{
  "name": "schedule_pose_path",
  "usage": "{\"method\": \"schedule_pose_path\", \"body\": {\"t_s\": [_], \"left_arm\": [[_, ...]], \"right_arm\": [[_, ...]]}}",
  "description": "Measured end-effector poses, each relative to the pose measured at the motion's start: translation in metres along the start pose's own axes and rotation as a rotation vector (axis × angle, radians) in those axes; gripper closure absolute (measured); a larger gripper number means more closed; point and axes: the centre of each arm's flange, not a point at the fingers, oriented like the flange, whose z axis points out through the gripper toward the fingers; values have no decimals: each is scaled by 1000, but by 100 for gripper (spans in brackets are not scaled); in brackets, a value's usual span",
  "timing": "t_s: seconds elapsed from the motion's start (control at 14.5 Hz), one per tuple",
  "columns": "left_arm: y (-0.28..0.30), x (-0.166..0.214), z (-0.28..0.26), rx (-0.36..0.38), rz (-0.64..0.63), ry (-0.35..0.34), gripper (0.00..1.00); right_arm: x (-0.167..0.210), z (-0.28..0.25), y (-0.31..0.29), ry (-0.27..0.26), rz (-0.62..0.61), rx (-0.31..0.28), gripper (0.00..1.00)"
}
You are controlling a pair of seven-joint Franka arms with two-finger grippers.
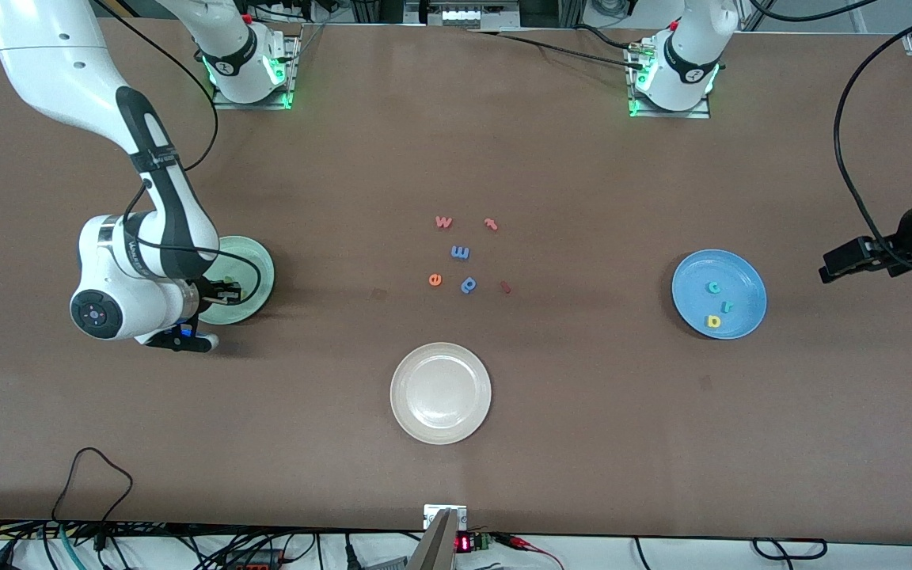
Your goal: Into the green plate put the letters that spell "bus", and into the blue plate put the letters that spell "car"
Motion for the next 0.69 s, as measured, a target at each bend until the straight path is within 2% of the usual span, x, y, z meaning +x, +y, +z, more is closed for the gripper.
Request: {"method": "schedule_pose_path", "body": {"t_s": [0.07,0.34,0.55,0.69], "left_arm": [[0,-4,-1,0,0,-3,0],[0,-27,2,-2,7,-28,0],[2,-48,11,-6,13,-27,0],[2,-60,19,-8,17,-27,0]], "right_arm": [[2,4,3,-7,2,1,69],[3,5,1,-7,-3,3,36],[-6,-40,1,47,-7,13,4],[-32,-98,9,78,-13,20,0]]}}
